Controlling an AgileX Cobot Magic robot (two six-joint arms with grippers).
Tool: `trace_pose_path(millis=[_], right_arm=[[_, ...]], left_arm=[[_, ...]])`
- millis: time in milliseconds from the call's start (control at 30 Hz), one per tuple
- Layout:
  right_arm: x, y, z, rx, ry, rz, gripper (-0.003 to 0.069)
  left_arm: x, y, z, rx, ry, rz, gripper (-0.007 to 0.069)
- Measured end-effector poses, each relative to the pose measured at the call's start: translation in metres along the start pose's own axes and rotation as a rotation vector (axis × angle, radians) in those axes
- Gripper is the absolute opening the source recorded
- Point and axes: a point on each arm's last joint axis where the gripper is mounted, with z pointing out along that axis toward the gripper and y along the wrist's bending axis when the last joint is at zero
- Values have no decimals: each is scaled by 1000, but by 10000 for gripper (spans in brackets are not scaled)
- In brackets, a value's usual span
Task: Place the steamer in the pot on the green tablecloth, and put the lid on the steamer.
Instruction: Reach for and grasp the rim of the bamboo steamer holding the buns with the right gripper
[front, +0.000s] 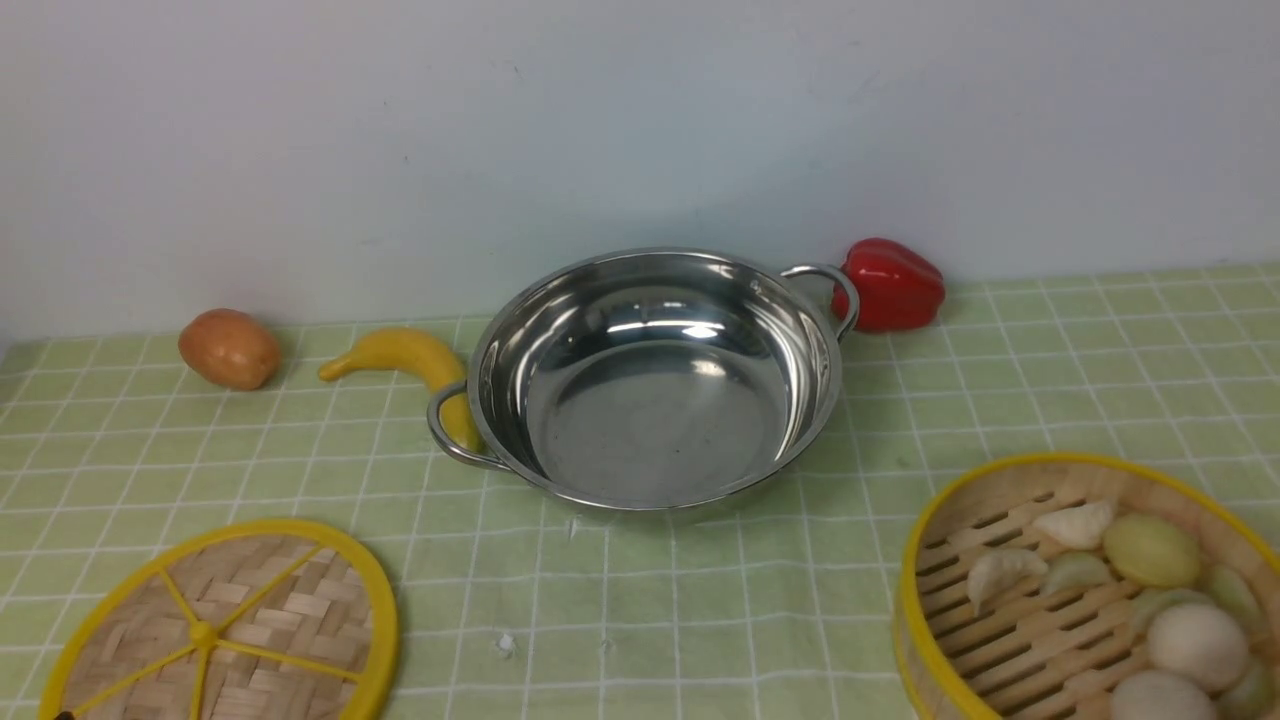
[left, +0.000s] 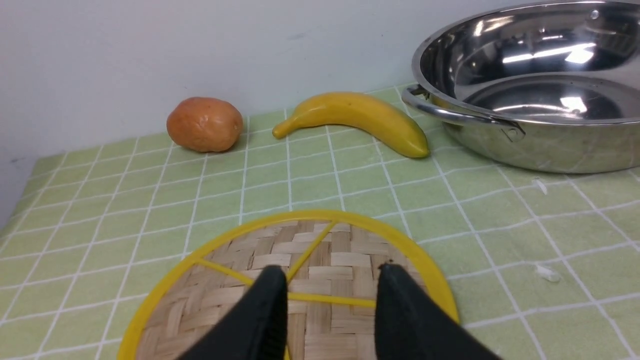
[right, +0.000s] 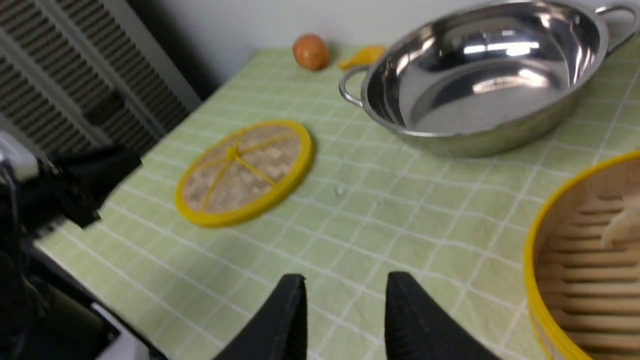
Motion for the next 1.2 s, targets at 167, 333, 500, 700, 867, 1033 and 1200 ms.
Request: trace_pose_path(millis=[167, 333, 500, 700, 867, 1033, 1200], right_arm=[[-11, -24, 19, 128, 218, -72, 240], [-37, -56, 47, 244, 443, -140, 240], [-65, -70, 79, 190, 530, -50, 240], [-86, -89, 124, 147, 649, -13, 240], [-93, -84, 165, 138, 737, -129, 240], [-88, -80, 204, 158, 833, -195, 240], [-71, -84, 233, 202, 923, -231, 256]], left_arm=[[0, 0, 0, 0, 0, 0, 243], [0, 0, 0, 0, 0, 0, 243], [0, 0, 0, 0, 0, 0, 243], [0, 0, 0, 0, 0, 0, 243], [0, 0, 0, 0, 0, 0, 243], [0, 0, 0, 0, 0, 0, 243], [0, 0, 0, 0, 0, 0, 243]])
